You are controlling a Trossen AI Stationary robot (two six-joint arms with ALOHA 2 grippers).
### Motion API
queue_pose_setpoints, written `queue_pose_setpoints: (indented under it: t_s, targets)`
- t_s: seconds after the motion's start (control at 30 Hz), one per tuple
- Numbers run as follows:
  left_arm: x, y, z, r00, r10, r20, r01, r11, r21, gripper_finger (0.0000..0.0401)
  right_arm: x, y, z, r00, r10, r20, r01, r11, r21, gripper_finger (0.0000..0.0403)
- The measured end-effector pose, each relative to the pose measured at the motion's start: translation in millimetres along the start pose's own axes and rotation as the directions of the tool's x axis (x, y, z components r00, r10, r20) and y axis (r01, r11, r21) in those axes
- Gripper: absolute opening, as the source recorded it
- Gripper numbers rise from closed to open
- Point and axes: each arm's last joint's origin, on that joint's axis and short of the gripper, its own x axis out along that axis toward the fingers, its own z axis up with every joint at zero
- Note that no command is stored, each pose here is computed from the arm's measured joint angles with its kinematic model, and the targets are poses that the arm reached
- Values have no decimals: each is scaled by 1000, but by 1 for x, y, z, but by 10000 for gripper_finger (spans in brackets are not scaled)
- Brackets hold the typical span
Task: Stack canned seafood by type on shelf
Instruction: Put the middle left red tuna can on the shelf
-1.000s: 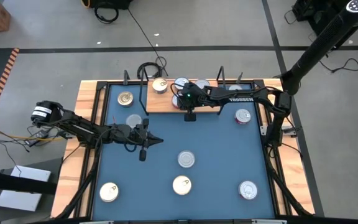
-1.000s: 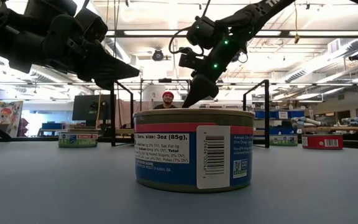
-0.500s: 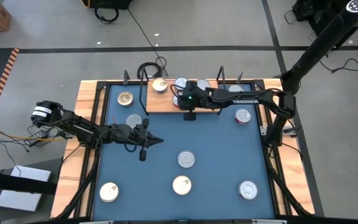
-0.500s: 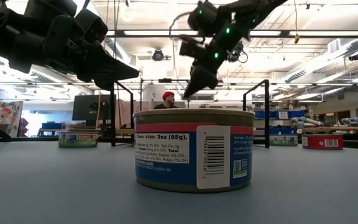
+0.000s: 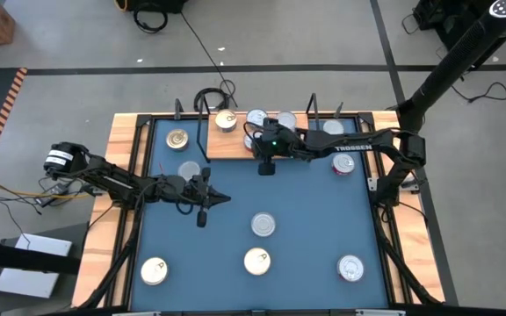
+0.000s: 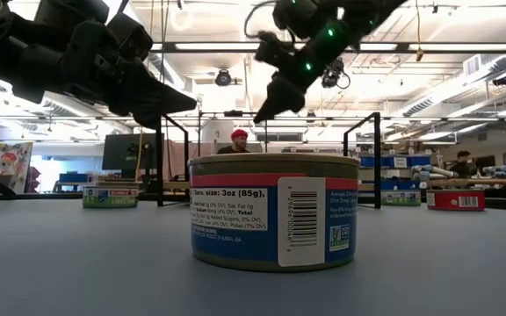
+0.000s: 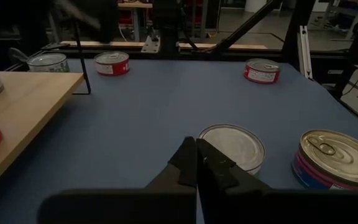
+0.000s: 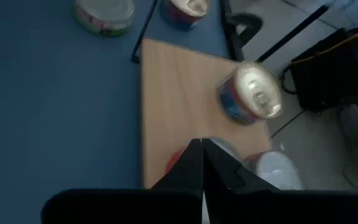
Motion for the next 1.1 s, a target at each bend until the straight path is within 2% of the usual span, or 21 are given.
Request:
queue_pose_setpoints:
  t_s: [0.23, 0.4, 0.53, 0.7, 0.87, 1.1]
  targets:
    - [2, 0, 5, 1000, -1, 18, 1, 1000, 14, 1, 12, 25, -29, 999, 10, 34, -13, 996, 86, 3]
    - [12, -3, 19, 1000, -19, -15, 19, 1000, -4, 1, 3, 47, -25, 997, 55, 59, -60, 994, 87, 2]
    - [23, -2, 34, 992, -14, -128, 15, 1000, 12, 1, -15, 57, -16, 992, 64, 105, -75, 992, 104, 2]
    - [32, 14, 54, 962, 64, -266, -53, 997, 47, 1, -44, 71, -22, 988, 68, 136, -86, 987, 136, 1]
    - [40, 34, 69, 933, 168, -319, -146, 985, 92, 1, -75, 92, -44, 992, 15, 126, -40, 980, 196, 1]
    - [61, 58, 76, 908, 233, -349, -173, 966, 193, 1, -108, 117, -70, 989, -41, 140, 1, 961, 275, 1]
